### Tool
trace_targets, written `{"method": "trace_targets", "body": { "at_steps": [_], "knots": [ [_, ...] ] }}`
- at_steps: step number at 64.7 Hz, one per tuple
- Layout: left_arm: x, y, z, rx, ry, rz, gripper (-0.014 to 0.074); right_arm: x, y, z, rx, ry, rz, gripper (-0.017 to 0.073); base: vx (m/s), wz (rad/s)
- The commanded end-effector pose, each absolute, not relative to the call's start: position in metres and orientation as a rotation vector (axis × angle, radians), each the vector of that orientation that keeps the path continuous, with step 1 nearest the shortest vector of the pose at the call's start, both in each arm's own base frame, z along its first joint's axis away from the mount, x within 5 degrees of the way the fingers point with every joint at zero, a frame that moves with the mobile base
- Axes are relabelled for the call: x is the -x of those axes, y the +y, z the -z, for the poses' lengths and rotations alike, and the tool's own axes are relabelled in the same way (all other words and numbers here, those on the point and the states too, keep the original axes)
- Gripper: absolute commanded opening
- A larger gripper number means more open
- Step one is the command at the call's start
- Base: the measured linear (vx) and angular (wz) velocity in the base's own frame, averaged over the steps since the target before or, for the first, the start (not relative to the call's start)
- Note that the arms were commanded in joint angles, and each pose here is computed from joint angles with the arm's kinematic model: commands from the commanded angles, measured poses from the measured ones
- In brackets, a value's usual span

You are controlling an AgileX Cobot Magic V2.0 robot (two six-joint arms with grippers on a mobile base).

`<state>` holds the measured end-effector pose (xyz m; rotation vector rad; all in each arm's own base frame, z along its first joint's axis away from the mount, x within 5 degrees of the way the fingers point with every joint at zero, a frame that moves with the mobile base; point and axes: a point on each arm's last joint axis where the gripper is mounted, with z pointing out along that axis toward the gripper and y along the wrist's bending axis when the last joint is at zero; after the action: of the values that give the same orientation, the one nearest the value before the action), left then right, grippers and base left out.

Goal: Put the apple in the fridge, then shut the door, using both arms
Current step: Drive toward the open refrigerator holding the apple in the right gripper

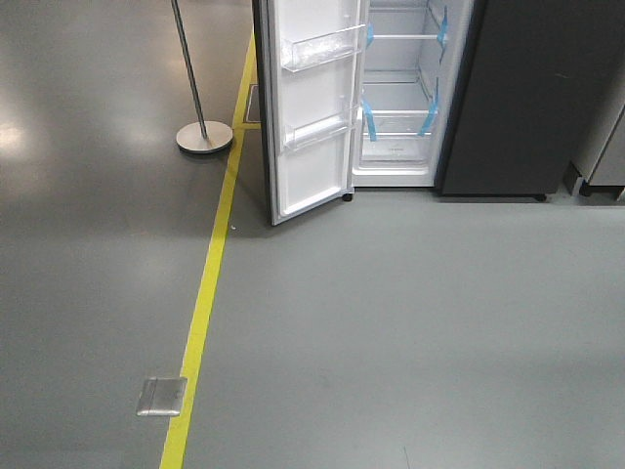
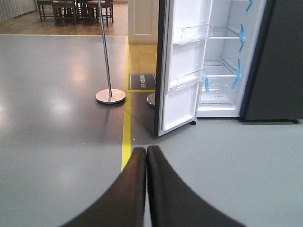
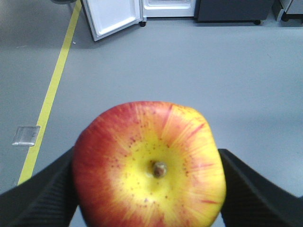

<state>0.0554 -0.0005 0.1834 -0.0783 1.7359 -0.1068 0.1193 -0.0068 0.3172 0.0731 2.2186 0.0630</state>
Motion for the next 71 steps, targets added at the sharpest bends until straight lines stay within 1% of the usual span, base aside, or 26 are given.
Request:
{"method": "trace_targets", "body": {
  "at_steps": [1,71],
  "knots": [
    [-0.0559,-0.0013,-0.1835,0.073,1.673,0.121,-0.0006,-0.1231,-0.0085,-0.3317,-0.083,2.121,-0.046,0.0246,0.2,0.01],
    [-0.0559,-0.0013,-0.1835,0.073,1.673,0.121,-0.0006,-0.1231,-0.0085,-0.3317,-0.083,2.121,-0.046,0.0246,0.2,0.0]
  ]
}}
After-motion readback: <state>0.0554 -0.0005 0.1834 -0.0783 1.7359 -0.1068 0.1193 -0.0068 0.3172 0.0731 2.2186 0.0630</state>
